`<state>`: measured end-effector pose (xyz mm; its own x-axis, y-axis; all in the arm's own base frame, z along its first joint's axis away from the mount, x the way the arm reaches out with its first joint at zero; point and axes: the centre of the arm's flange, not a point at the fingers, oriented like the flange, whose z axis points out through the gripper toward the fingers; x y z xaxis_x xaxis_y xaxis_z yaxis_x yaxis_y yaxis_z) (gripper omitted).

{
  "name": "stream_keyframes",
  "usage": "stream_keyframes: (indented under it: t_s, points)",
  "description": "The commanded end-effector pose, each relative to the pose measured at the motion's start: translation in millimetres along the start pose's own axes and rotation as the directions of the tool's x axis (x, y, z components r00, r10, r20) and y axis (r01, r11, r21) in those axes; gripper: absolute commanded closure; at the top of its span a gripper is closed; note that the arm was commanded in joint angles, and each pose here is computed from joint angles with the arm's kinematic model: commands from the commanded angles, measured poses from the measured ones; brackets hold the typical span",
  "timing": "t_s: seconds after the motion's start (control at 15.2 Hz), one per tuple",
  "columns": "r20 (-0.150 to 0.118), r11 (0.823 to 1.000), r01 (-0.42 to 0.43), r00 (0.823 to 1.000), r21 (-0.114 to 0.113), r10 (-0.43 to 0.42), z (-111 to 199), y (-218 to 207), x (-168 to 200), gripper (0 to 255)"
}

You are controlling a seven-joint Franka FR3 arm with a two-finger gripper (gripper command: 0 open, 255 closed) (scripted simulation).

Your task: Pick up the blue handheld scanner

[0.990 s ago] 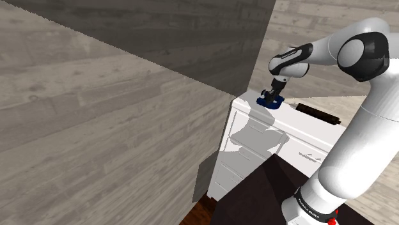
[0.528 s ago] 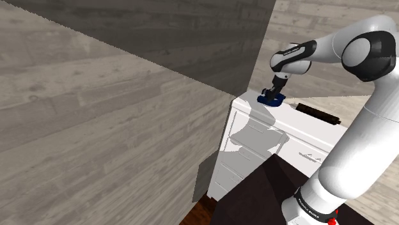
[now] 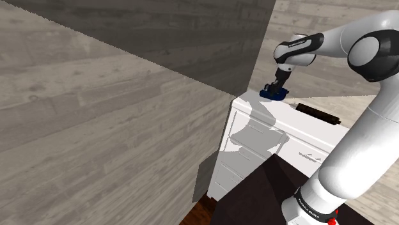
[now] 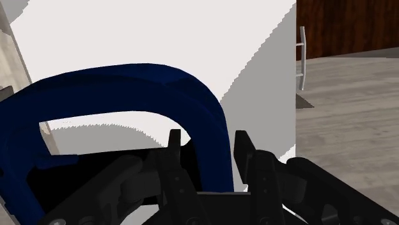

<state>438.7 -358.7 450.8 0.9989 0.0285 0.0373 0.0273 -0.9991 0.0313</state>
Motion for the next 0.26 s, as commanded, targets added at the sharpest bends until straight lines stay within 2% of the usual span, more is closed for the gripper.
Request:
stream_keyframes:
  t_s: [0.0, 0.2]
  points:
    - [-0.001, 1.000, 0.000, 1.000, -0.001, 0.000, -11.2, 0.0, 0.0, 255]
    - [-0.001, 1.000, 0.000, 1.000, -0.001, 0.000, -17.2, 0.2, 0.2, 255]
